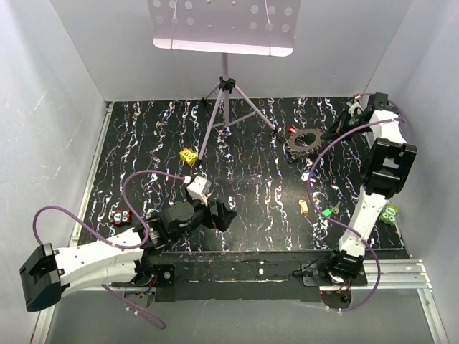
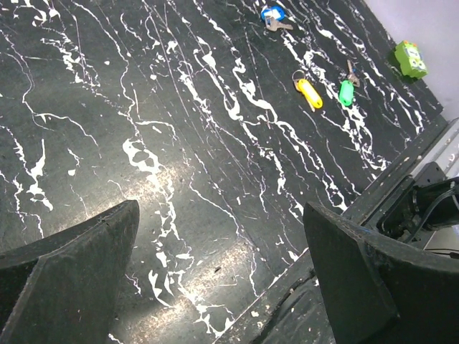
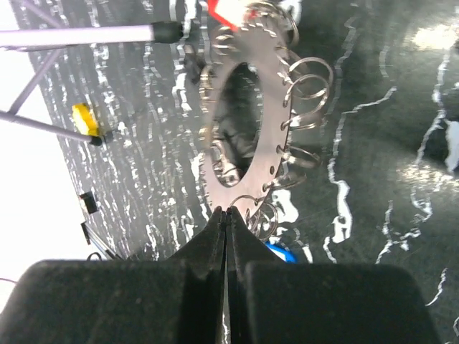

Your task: Put the keys on the keyring

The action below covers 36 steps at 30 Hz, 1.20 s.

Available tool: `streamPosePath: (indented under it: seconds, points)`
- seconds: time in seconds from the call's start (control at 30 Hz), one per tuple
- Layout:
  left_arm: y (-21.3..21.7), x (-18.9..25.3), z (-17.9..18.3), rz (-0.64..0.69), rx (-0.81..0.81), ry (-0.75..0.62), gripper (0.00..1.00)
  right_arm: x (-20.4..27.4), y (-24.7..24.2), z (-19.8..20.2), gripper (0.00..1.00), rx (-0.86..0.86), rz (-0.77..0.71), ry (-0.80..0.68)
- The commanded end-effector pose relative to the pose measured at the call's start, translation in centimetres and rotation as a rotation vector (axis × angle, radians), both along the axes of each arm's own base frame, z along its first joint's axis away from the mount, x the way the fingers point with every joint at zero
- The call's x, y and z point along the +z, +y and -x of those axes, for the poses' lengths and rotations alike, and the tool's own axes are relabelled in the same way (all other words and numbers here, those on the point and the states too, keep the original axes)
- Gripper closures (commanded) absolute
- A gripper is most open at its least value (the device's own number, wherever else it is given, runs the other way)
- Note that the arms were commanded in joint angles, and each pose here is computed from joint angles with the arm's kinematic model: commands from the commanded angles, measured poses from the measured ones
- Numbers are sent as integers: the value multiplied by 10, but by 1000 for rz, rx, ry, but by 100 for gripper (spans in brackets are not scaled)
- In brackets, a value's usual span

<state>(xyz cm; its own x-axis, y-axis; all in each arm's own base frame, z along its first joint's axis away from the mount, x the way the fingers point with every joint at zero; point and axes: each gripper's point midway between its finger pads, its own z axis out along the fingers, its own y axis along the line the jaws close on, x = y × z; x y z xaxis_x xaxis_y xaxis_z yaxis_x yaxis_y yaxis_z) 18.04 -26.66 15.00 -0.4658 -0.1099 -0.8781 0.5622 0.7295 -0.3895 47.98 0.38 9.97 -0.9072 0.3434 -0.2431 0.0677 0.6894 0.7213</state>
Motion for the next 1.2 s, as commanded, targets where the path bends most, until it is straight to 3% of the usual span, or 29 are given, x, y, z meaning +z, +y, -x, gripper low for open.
streamPosePath:
  seconds: [0.0,0.43,0.83,1.17]
  points:
    - [3,13,2,49,-1,-9,2,51,16,2,99,42,-55,-132]
    - [9,30,8,107,-13,-34,4,131,50,41,99,143,-117,-357]
    - [20,39,14,141,-5,-50,5,145,103,81,99,292,-63,-438]
    - [33,44,15,143,9,-88,5,138,170,131,99,550,9,-515]
